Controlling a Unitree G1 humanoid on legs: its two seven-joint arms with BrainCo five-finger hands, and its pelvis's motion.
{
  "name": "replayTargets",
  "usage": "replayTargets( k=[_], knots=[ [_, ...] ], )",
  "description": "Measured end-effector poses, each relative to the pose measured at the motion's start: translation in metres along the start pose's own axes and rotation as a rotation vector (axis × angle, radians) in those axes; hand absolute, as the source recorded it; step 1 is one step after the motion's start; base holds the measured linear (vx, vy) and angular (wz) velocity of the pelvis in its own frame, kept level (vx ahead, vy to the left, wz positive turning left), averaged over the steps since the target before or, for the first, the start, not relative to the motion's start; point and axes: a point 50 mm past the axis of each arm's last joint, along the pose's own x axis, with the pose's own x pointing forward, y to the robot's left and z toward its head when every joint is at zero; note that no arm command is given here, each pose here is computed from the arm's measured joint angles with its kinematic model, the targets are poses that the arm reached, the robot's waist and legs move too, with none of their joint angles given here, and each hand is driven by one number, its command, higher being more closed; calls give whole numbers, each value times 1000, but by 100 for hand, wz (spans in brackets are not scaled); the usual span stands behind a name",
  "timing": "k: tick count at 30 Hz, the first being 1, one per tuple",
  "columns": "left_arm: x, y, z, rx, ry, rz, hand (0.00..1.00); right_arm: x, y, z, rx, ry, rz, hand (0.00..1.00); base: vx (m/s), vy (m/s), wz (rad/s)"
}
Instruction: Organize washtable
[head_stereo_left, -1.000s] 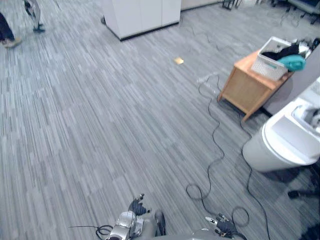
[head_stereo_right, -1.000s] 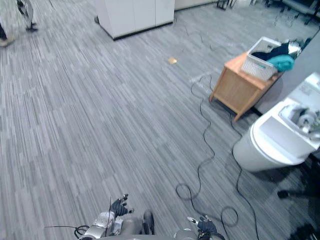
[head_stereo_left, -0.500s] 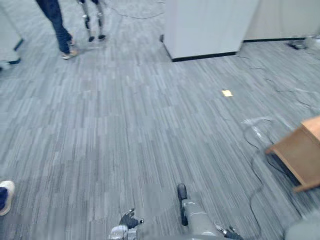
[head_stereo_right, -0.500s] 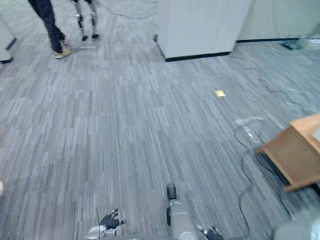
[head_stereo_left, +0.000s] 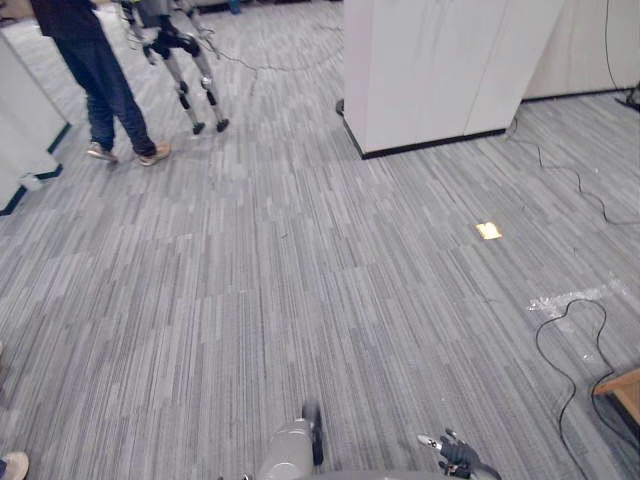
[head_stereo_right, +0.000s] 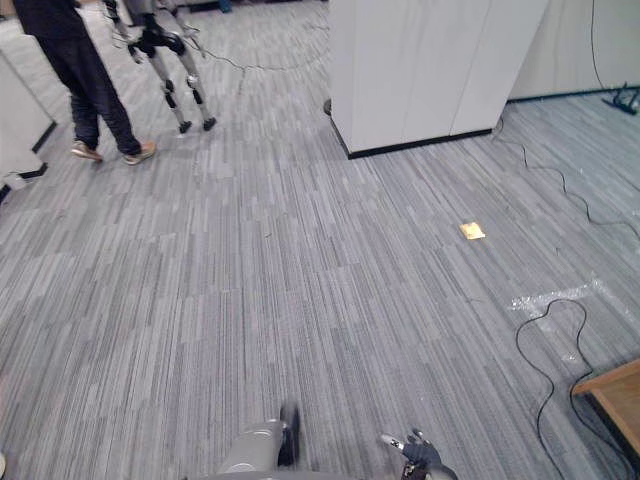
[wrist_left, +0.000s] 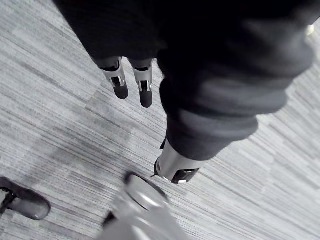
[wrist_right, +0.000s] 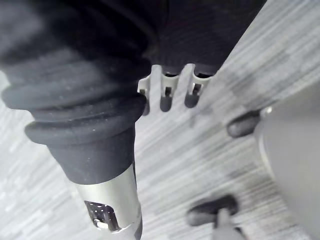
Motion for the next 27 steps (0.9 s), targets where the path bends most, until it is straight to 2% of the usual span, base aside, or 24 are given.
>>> replayTargets(
  k=[4,7,10,12,15,20,21,22,27],
  knots=[
    [-3,21,-6,1,11,67,0,-1,17,-12,-54,38,46,0,647,405,-106],
    [-1,31,11,38,-35,87,0,-2,26,-18,-4,44,52,0,608,377,-94],
    [6,14,35,82,-92,47,0,-2,19,-15,50,26,27,0,478,324,-39],
    [10,-11,62,152,-165,-15,0,-2,16,-14,57,17,19,0,324,221,-7],
    [10,-29,74,185,-204,-77,0,-3,12,-15,116,17,1,0,308,92,9],
    [10,-30,62,198,-167,-79,0,-8,0,-31,156,60,-34,0,401,-29,29],
    [9,-27,51,175,-139,-68,0,-9,-2,-32,153,70,-36,0,359,-46,3],
    [8,1,34,141,-74,15,0,-8,3,-35,157,83,-9,0,146,-2,-8],
    [8,1,34,142,-75,15,0,-8,4,-35,158,83,-8,0,0,0,0]
  ],
)
